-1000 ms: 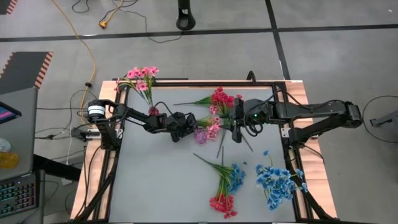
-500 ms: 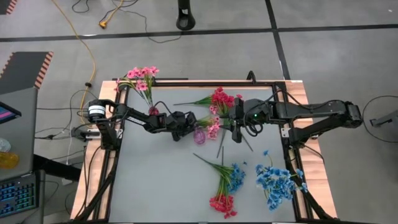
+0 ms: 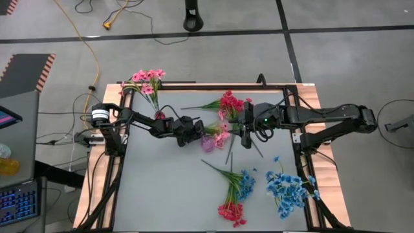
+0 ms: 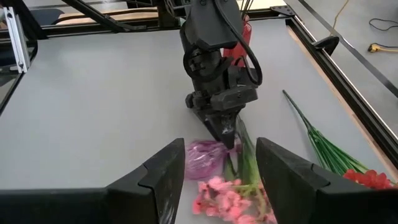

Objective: Sort flowers into vase by color
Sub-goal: Adjust the pink vase, then adjust the purple vase

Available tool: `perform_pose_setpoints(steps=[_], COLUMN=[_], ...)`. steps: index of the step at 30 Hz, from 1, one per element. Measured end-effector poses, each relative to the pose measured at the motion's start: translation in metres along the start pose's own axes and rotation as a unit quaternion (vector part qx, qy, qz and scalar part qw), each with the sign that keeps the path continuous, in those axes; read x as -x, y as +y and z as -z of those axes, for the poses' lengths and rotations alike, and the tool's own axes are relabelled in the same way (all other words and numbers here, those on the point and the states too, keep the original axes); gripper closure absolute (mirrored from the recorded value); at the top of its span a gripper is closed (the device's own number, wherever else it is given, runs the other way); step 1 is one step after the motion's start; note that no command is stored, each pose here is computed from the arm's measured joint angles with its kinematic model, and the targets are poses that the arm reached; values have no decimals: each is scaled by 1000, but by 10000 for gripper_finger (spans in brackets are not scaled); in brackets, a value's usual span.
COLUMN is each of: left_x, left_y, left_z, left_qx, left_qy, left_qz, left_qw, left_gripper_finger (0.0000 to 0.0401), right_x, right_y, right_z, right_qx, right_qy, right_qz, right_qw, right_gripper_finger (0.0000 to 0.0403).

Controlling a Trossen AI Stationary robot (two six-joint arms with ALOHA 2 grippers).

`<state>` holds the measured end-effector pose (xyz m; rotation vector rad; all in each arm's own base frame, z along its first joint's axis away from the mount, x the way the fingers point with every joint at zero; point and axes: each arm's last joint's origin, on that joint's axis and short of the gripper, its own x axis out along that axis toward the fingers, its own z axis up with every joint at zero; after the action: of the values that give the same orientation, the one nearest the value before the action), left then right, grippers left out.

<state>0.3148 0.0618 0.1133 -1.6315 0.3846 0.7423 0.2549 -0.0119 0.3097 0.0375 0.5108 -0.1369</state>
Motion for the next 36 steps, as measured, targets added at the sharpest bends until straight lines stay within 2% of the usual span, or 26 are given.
perform_pose_setpoints(steps=[12,18,24,30,36], left_x=[0,1,1,1,5], left_y=[0,1,0,-2,-7], left_z=[-1,-2,-2,-2,-1], left_qx=[7,-10,-34,-63,-131], left_qy=[-10,-13,-21,-18,-15], left_qz=[-2,-9,-3,11,25], left_qw=[1000,1000,999,998,991], left_gripper_finger=[240,277,315,313,313], right_x=[0,0,0,0,0], right_y=[0,0,0,0,0], right_z=[0,0,0,0,0], right_qx=[0,0,0,0,0], right_qy=[0,0,0,0,2], right_qz=[0,0,0,0,0], right_qw=[1000,1000,1000,1000,1000], right_gripper_finger=[179,179,179,179,179])
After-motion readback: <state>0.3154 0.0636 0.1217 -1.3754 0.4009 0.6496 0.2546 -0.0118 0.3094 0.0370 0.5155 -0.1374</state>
